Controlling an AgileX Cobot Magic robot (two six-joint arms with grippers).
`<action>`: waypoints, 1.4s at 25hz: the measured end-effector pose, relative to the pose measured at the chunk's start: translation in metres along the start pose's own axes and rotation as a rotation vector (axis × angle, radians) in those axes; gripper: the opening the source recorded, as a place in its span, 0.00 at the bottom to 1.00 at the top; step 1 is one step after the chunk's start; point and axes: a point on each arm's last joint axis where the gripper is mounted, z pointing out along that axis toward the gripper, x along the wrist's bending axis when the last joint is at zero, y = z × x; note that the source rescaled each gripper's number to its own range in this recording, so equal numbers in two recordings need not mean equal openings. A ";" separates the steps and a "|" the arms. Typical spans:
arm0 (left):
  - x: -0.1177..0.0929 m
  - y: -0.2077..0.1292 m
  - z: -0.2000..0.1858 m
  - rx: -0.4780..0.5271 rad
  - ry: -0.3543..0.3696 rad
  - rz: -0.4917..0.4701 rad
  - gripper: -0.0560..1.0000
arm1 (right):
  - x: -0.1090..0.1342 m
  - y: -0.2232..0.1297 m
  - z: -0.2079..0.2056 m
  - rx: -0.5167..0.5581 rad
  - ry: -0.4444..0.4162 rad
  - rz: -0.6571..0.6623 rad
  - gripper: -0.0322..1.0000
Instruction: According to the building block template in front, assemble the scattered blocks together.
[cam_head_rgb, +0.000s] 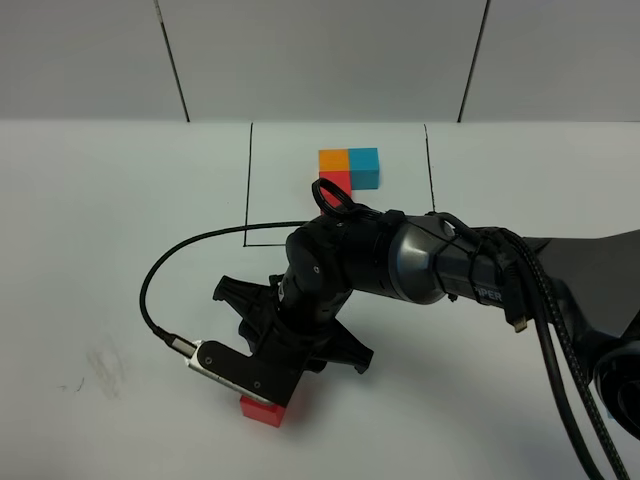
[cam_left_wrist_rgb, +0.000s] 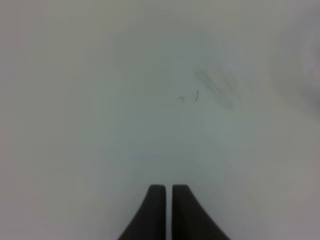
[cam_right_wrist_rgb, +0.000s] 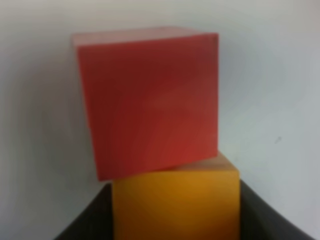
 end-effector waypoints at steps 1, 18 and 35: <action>0.000 0.000 0.000 0.000 0.000 0.000 0.05 | 0.000 0.000 0.000 0.002 0.002 -0.002 0.52; 0.000 0.000 0.000 0.000 0.000 0.001 0.05 | 0.003 -0.001 -0.001 0.013 0.038 -0.005 0.52; 0.000 0.000 0.000 0.000 0.000 0.001 0.05 | 0.003 -0.002 -0.001 0.017 0.037 0.040 0.54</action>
